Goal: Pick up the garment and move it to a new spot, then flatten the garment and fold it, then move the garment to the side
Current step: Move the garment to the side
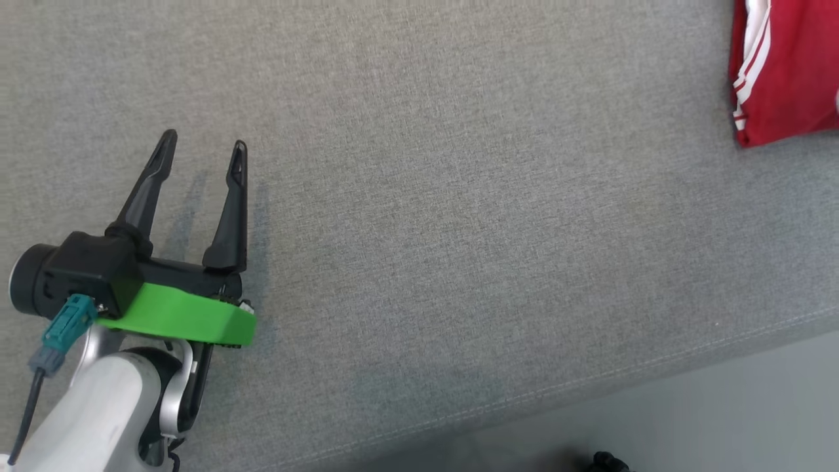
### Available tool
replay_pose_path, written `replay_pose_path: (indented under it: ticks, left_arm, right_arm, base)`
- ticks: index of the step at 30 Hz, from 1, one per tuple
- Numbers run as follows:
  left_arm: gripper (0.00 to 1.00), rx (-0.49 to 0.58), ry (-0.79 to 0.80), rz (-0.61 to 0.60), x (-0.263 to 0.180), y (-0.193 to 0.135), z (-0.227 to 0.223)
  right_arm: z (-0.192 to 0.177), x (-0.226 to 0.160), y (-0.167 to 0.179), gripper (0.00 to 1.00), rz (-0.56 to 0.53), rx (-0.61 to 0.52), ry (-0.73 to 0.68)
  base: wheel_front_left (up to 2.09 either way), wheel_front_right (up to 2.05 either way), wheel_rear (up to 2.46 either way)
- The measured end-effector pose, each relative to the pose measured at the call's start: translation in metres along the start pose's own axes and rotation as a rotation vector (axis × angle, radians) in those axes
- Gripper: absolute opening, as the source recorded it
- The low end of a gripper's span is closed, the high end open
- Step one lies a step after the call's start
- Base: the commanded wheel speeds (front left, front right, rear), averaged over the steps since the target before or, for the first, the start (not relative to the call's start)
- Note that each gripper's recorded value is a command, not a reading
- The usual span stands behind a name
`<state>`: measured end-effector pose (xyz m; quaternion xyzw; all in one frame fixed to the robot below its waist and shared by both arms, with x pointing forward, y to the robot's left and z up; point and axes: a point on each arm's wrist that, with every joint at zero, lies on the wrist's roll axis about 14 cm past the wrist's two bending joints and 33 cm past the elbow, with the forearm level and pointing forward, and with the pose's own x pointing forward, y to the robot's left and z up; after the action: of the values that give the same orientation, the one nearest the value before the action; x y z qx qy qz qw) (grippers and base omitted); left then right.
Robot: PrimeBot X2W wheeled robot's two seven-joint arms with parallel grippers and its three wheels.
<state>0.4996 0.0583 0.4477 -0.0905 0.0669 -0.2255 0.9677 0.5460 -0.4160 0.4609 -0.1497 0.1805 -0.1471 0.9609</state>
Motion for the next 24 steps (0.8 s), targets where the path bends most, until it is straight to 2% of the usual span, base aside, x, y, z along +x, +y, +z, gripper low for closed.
replay_pose_path:
  ticks: [10,17,24]
  left_arm:
    - [1.0,-0.035,-0.037,0.07,-0.024,0.004,0.015]
    - [1.0,-0.035,-0.074,0.155,-0.053,0.014,0.029]
    - [1.0,-0.001,-0.095,0.238,-0.094,0.025,0.039]
  right_arm:
    - [0.058,-0.029,0.043,1.0,0.125,0.05,-0.189]
    - [0.092,-0.07,0.067,1.0,0.22,0.122,-0.338]
    - [0.107,-0.119,0.092,1.0,0.304,0.22,-0.448]
  base:
    - [0.0,0.0,0.0]
    - [0.0,0.0,0.0]
    - [0.0,0.0,0.0]
